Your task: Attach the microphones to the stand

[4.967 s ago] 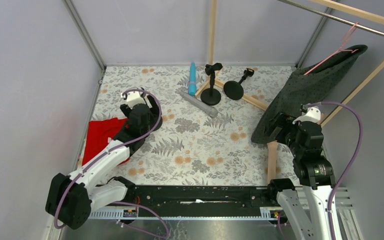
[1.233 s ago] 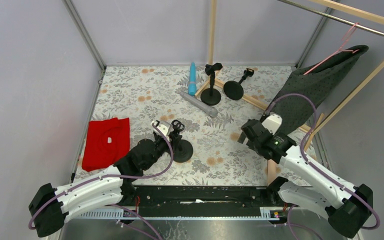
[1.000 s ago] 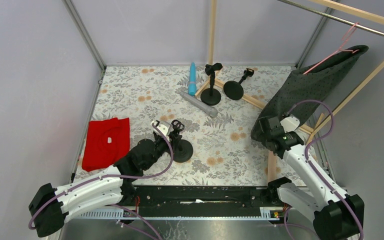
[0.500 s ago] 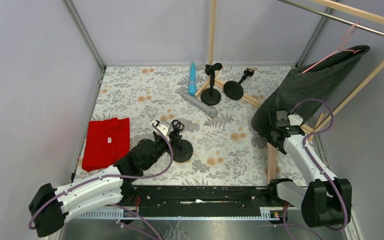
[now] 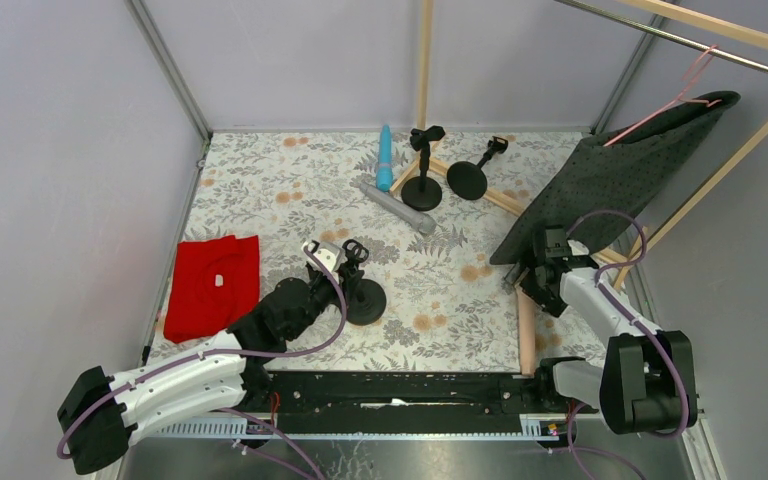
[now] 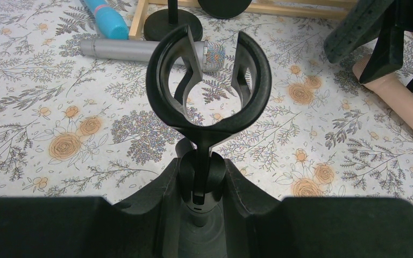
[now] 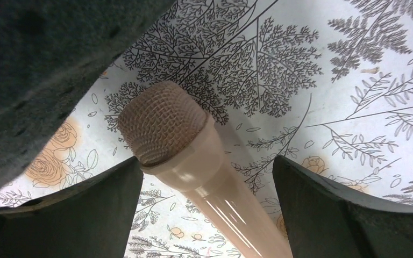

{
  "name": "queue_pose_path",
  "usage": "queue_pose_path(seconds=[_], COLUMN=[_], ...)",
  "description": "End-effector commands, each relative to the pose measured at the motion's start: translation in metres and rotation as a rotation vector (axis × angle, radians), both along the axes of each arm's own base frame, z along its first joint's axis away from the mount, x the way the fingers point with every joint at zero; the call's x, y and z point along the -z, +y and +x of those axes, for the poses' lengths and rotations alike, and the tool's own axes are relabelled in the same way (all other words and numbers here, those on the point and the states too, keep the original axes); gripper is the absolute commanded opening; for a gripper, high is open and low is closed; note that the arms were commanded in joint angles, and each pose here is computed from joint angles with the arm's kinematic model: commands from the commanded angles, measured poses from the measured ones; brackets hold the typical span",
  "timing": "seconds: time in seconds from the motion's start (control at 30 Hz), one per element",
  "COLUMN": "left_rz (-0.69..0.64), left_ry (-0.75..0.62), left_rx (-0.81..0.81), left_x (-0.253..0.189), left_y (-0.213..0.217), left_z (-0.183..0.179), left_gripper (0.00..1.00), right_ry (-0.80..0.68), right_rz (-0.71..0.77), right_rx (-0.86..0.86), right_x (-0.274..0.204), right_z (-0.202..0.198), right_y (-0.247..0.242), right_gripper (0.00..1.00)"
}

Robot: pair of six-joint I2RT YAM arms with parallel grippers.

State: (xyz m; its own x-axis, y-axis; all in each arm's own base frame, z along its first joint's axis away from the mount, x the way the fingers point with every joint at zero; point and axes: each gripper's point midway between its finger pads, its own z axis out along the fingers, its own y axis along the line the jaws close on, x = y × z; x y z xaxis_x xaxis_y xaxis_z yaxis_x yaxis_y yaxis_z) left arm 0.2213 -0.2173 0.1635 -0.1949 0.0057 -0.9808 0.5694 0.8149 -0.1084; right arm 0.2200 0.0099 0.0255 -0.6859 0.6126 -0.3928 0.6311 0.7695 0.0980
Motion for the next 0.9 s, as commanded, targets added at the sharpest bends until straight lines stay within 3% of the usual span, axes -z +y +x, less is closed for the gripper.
queue_pose_path(seconds=[0.0, 0.23, 0.37, 0.5, 0.57, 0.7, 0.87], left_rz=[-0.043, -0.045, -0.046, -0.045, -0.045, -0.043, -0.041], left_ry=[-0.03, -0.031, -0.031, -0.03, -0.029, -0.028, -0.028], left_rx=[-0.014, -0.014, -0.008, 0.0, 0.002, 0.006, 0.008], left_x=[-0.012, -0.013, -0.013, -0.013, -0.012, -0.012, -0.011], left_y=[-0.001, -0.001, -0.002, -0.003, -0.004, -0.004, -0.005], left_z=[0.003, 0.003, 0.002, 0.001, 0.001, 0.001, 0.001], left_gripper=[0.0, 0.0, 0.0, 0.0, 0.0, 0.0, 0.0], right_ry=[-0.004, 0.017, 0.006, -0.018, -0.043, -0.026, 0.019], right_rz=[0.047, 0.124, 0.189, 0.208, 0.217, 0.17, 0.144], right_rx=[-0.02, -0.066, -0.095, -0.083, -0.088, -0.126, -0.159], right_x=[0.006, 0.018, 0.019, 0.018, 0.015, 0.014, 0.02], right_z=[0.001, -0.006, -0.011, -0.017, -0.016, -0.016, -0.019], right_y=[0.008, 0.023, 0.036, 0.043, 0.049, 0.055, 0.059], right_gripper=[0.93, 0.7, 0.52, 0.46, 0.46, 0.72, 0.75])
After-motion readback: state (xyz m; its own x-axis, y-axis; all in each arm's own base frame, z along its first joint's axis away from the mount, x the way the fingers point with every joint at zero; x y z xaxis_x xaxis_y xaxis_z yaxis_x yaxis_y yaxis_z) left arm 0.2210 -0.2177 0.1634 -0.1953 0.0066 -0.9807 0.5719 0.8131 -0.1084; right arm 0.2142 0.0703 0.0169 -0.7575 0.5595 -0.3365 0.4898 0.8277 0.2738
